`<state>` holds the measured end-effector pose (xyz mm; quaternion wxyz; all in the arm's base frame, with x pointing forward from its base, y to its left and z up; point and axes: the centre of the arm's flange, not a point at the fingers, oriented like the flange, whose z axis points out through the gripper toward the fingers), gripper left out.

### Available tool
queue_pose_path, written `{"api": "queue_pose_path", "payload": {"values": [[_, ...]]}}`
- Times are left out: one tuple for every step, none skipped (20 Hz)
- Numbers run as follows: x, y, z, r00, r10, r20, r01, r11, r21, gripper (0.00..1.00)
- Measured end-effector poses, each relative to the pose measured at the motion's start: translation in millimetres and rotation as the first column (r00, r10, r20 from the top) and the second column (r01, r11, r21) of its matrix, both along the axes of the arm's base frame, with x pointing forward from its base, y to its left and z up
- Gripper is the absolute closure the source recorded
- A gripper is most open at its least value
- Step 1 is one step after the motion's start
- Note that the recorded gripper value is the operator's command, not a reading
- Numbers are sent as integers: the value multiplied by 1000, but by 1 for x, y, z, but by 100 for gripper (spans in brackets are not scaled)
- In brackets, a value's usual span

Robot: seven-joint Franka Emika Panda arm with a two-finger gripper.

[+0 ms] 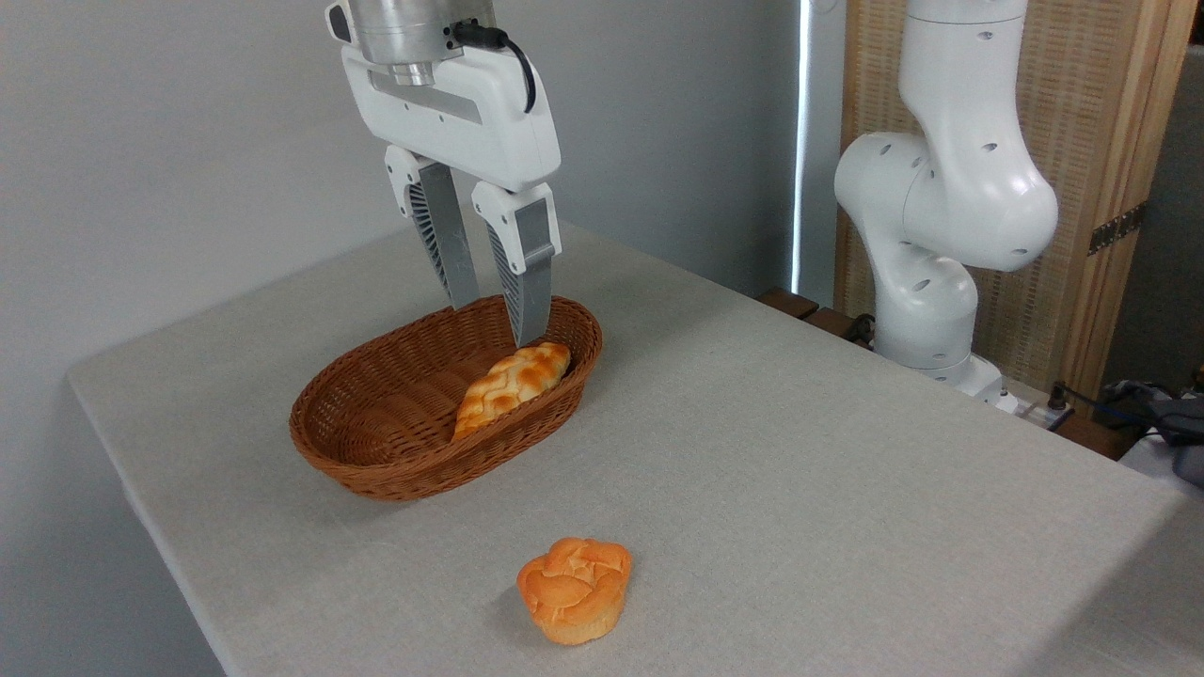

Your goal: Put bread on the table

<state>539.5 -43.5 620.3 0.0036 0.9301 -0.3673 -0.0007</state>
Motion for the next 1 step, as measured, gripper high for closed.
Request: {"api": "queue_pose_path", "payload": {"values": [[0, 0, 0, 1000, 1, 0, -1, 1000, 0, 0]]}}
